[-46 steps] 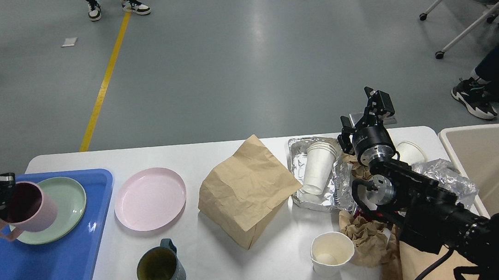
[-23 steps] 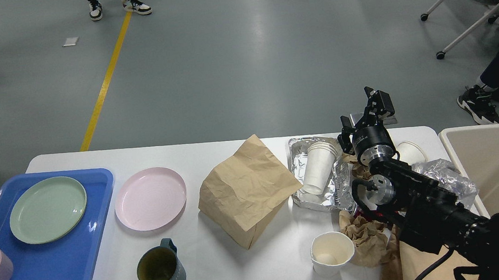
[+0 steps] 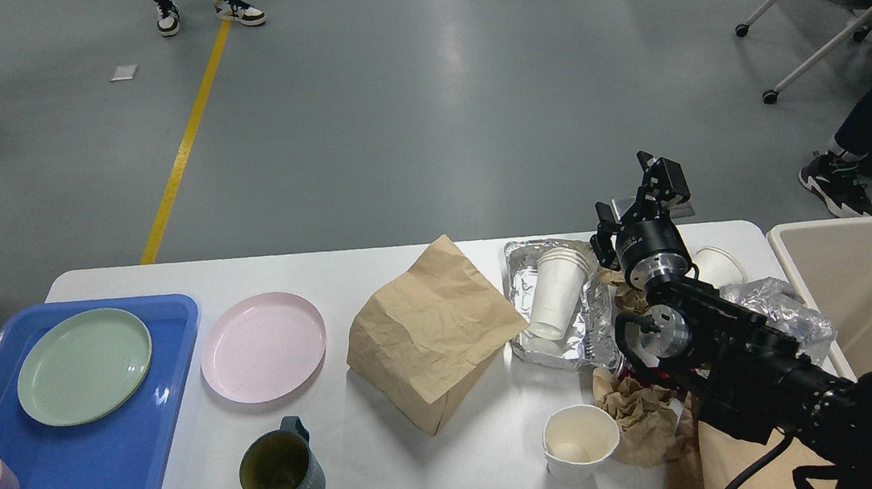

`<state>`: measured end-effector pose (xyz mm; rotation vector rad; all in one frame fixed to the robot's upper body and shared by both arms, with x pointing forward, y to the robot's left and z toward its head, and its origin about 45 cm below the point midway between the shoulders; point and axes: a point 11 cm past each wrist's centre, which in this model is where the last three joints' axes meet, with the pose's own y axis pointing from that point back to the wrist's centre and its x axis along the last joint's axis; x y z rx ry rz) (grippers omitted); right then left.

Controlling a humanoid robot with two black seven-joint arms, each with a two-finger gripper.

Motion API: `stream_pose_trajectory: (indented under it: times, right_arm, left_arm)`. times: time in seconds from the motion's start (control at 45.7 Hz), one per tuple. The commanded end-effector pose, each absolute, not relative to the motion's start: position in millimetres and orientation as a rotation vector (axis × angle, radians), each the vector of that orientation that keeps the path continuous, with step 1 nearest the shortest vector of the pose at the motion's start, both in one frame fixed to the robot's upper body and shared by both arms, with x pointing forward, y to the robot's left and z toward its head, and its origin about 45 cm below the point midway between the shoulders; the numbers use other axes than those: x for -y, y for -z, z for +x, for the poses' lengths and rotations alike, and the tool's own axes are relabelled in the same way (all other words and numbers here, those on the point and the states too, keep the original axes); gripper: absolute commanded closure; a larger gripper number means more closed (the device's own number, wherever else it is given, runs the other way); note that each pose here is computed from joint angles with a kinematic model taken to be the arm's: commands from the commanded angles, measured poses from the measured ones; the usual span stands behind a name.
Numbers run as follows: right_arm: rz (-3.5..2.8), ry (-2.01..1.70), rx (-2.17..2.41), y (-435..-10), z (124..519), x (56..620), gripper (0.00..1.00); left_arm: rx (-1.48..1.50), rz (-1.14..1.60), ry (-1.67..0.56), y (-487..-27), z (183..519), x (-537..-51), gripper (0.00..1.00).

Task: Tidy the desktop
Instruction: 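Carry the mug onto the blue tray corner and release it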

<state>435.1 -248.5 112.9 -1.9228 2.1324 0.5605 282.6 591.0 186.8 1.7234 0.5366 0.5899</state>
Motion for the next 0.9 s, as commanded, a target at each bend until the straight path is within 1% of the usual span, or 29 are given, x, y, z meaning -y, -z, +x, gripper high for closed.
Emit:
stream_pose_trajectory:
  times: [0.0, 0.087, 0.284, 0.306, 0.35, 0.437, 0.569, 0.678, 0.875]
  right_arm:
    - [-1.923, -0.561, -2.132, -113, 435, 249, 0.00]
    - [-1.924, -0.560, -2.132, -113, 435, 248, 0.00]
    - [-1.924, -0.558, -2.132, -113, 435, 248, 0.00]
    - [-1.923, -0.561, -2.132, -113, 435, 249, 0.00]
    - [-1.923, -0.561, -2.132, -113, 435, 249, 0.00]
    - [-1.923, -0.561, -2.132, -113, 435, 249, 0.00]
    - [-1.924, -0.560, -2.132, -113, 435, 248, 0.00]
    - [-1.924, -0.560, -2.132, -113, 435, 248, 0.00]
    - [-1.923, -0.561, -2.132, -113, 435, 249, 0.00]
  left_arm:
    - [-0.533, 1.724, -0.580, -184, 284, -588, 0.75]
    - [-0.533, 1.723, -0.577, -184, 285, -587, 0.61]
    - [-0.531, 1.726, -0.580, -186, 285, -587, 0.51]
    - [-0.527, 1.721, -0.579, -186, 287, -586, 0.46]
    - [-0.524, 1.719, -0.581, -187, 288, -586, 0.39]
    - [-0.512, 1.718, -0.588, -191, 292, -585, 0.21]
    - [-0.478, 1.712, -0.601, -203, 305, -581, 0.07]
    - [-0.423, 1.693, -0.618, -217, 326, -570, 0.05]
    - [-0.272, 1.713, -0.570, -253, 376, -529, 0.04]
